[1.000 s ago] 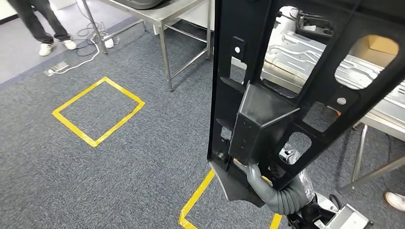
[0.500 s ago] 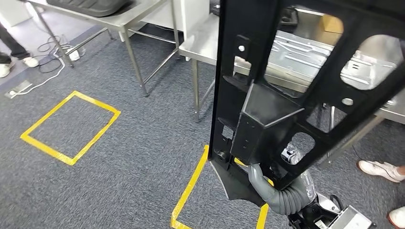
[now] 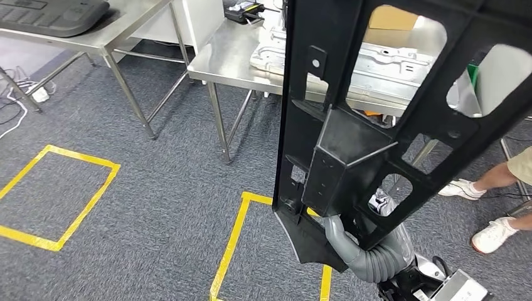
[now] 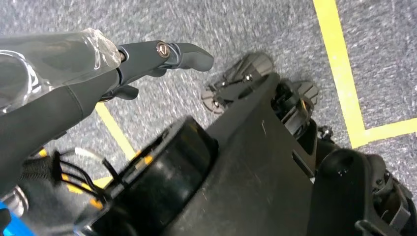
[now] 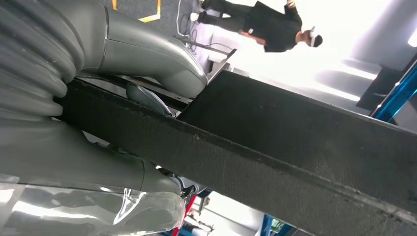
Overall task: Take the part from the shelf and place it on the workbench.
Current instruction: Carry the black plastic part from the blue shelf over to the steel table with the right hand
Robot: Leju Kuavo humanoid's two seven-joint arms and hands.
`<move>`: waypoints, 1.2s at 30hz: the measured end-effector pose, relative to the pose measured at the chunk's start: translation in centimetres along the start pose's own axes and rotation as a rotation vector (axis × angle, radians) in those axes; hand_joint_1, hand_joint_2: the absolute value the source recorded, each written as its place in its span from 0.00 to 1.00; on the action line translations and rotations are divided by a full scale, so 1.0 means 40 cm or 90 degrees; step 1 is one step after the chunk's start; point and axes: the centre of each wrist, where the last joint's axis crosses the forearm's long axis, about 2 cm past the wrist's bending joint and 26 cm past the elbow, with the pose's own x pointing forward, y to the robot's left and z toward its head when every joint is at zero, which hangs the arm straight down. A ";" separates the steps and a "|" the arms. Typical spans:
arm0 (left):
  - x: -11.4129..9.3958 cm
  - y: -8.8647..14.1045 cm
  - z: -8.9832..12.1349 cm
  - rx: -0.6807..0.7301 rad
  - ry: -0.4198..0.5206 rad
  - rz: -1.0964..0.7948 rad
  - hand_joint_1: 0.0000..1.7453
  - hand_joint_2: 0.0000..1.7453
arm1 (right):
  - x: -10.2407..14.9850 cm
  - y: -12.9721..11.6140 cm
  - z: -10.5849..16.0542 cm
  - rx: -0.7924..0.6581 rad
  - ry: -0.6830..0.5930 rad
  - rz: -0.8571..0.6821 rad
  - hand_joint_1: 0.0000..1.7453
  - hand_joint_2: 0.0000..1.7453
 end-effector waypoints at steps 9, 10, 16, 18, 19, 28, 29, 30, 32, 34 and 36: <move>-0.002 -0.003 0.000 0.000 0.007 0.002 0.00 1.00 | 0.000 -0.003 0.001 -0.005 0.005 0.011 1.00 1.00; -0.001 -0.002 0.000 0.000 0.007 0.002 0.00 1.00 | 0.000 -0.003 0.001 -0.006 0.004 0.014 1.00 1.00; 0.002 -0.001 0.000 0.002 0.005 0.001 0.00 1.00 | 0.001 -0.003 0.001 -0.009 0.001 0.019 1.00 1.00; 0.003 -0.001 0.000 0.002 0.005 0.000 0.00 1.00 | 0.001 -0.004 0.001 -0.010 0.000 0.019 1.00 1.00; 0.003 -0.001 0.000 0.002 0.005 0.000 0.00 1.00 | 0.001 -0.004 0.001 -0.010 0.000 0.020 1.00 1.00; 0.005 0.000 -0.001 0.006 0.005 -0.002 0.00 1.00 | 0.001 -0.003 0.001 -0.010 0.000 0.019 1.00 1.00; 0.004 0.000 -0.001 0.007 0.006 -0.002 0.00 1.00 | 0.001 -0.003 0.001 -0.010 0.000 0.018 1.00 1.00; 0.004 0.000 -0.001 0.008 0.006 -0.002 0.00 1.00 | 0.001 -0.003 0.000 -0.010 0.000 0.018 1.00 1.00; 0.004 0.000 -0.001 0.008 0.006 -0.002 0.00 1.00 | 0.001 -0.003 0.000 -0.011 0.000 0.019 1.00 1.00; 0.005 0.000 -0.001 0.010 0.006 -0.002 0.00 1.00 | 0.001 -0.003 0.000 -0.012 -0.001 0.019 1.00 1.00; 0.004 0.000 -0.001 0.010 0.007 -0.001 0.00 1.00 | 0.001 -0.003 0.001 -0.013 0.000 0.018 1.00 1.00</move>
